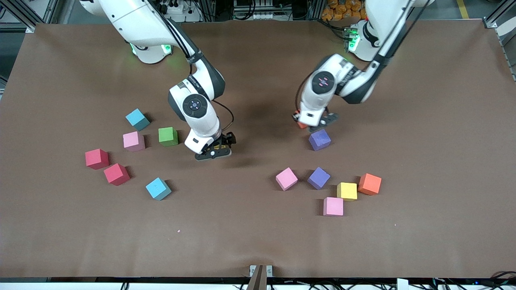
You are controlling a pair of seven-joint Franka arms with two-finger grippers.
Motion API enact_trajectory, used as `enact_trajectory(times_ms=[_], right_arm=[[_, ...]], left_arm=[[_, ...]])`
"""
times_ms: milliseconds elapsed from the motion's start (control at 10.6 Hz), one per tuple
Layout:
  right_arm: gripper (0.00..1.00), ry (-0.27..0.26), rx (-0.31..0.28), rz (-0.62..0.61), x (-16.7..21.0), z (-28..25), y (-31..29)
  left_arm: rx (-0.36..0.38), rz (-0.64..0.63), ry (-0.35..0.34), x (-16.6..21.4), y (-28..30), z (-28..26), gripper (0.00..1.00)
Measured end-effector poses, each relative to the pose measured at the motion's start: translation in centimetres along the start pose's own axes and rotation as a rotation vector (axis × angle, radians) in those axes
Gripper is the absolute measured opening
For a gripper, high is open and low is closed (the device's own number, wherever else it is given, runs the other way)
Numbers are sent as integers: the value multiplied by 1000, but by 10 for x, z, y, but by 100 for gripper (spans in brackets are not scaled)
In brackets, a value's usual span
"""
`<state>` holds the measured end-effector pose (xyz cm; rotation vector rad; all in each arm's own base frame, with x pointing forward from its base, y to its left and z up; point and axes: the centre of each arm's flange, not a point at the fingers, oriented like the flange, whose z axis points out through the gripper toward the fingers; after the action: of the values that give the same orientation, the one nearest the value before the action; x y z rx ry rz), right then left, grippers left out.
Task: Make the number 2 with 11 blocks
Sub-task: 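Grasp yellow with the right gripper while the left gripper grasps orange, then place orange at center with the left gripper while the right gripper carries yellow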
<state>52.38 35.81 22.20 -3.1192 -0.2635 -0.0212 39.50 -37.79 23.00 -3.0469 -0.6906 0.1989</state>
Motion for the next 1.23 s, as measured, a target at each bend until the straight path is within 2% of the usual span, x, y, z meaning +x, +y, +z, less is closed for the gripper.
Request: enact_trajectory(times_ms=[378,567,661,850,1039,1228], right_arm=[[99,-23,-23,-2,-3,18,6],[70,-22,-31,9,0,20,14],[63,-17,-34,23,4,17,20],[63,-30,-51,62,18,0,51],[63,-70,-72,39,31,-47,102],[59,-87,-79,35,31,-100,141]], left_arm=[[-64,138,29,-87,58,-26,57],[-77,195,18,-120,80,-22,56],[-70,214,8,-129,87,-12,56],[-46,257,5,-138,99,12,56],[-23,288,5,-143,105,33,56],[19,318,16,-147,107,36,56]])
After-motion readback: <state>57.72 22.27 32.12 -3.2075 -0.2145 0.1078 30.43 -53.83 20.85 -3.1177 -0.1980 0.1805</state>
